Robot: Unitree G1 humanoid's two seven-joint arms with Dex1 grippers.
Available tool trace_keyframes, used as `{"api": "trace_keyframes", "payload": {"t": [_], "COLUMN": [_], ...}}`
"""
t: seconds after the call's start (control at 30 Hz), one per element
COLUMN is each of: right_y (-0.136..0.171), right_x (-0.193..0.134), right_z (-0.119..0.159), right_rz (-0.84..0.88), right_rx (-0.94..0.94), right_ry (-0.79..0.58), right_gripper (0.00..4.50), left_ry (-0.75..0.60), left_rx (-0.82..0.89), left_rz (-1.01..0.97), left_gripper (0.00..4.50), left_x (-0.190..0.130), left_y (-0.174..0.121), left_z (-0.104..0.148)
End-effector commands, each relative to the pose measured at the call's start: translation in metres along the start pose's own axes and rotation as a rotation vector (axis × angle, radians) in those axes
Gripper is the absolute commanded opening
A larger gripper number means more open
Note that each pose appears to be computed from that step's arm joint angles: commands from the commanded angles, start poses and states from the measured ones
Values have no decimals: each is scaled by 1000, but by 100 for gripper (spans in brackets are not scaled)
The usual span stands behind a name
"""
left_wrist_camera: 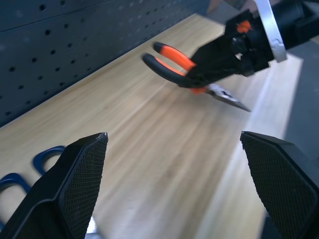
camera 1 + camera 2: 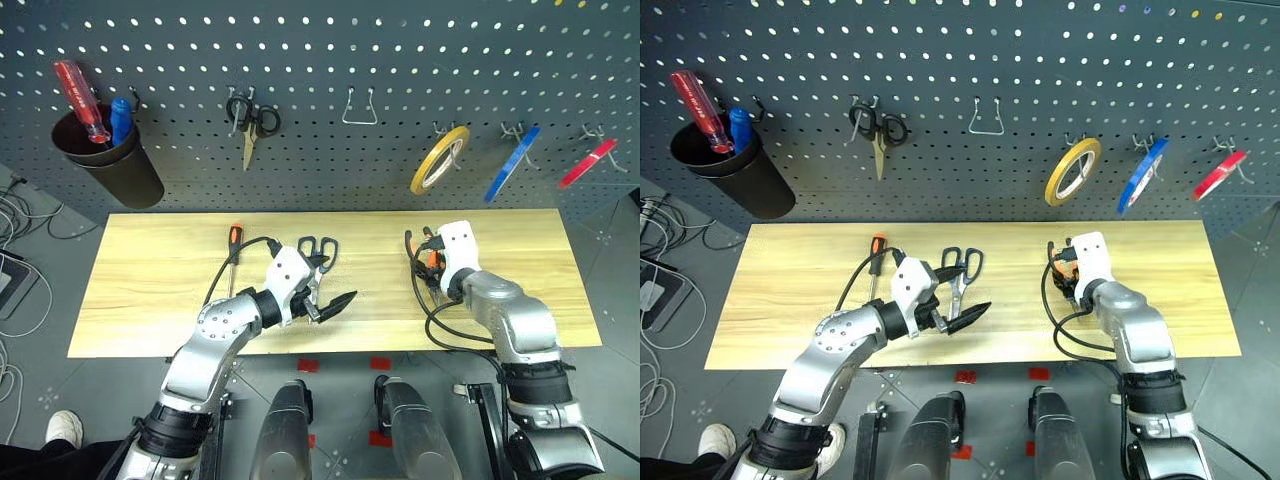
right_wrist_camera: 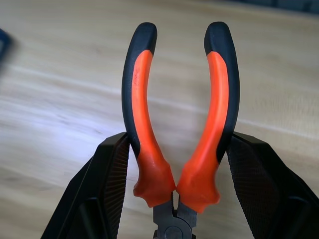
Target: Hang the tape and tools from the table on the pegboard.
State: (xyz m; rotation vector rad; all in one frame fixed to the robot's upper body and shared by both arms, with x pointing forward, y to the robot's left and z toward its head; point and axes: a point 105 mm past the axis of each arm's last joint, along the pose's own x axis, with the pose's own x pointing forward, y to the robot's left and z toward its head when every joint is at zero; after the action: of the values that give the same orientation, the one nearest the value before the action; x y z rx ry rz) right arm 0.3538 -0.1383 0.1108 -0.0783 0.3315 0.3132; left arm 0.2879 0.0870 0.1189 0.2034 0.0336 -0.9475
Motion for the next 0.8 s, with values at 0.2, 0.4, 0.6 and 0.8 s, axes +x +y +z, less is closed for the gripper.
{"api": "trace_keyframes", "payload": {"t": [0.2,0.4,0.6,0.8], "right_y": [55,73,91,96], "right_x": [-46,-61,-50,-32], "right_z": [59,119,178,212], "right_rz": [286,319,281,198], "right_rx": [12,35,-94,-170], "right_ry": [-311,-610,-880,-1036], "right_gripper": [273,273,273,273], "left_ry": [-86,-148,-262,-337], "left_rx": [-39,-22,13,18], "left_rz": [128,240,323,366], "left_gripper": [450,450,450,450], "left_x": [-32,-38,-24,-7], "left_y": [3,14,30,43], "left_z": [34,57,88,103]}}
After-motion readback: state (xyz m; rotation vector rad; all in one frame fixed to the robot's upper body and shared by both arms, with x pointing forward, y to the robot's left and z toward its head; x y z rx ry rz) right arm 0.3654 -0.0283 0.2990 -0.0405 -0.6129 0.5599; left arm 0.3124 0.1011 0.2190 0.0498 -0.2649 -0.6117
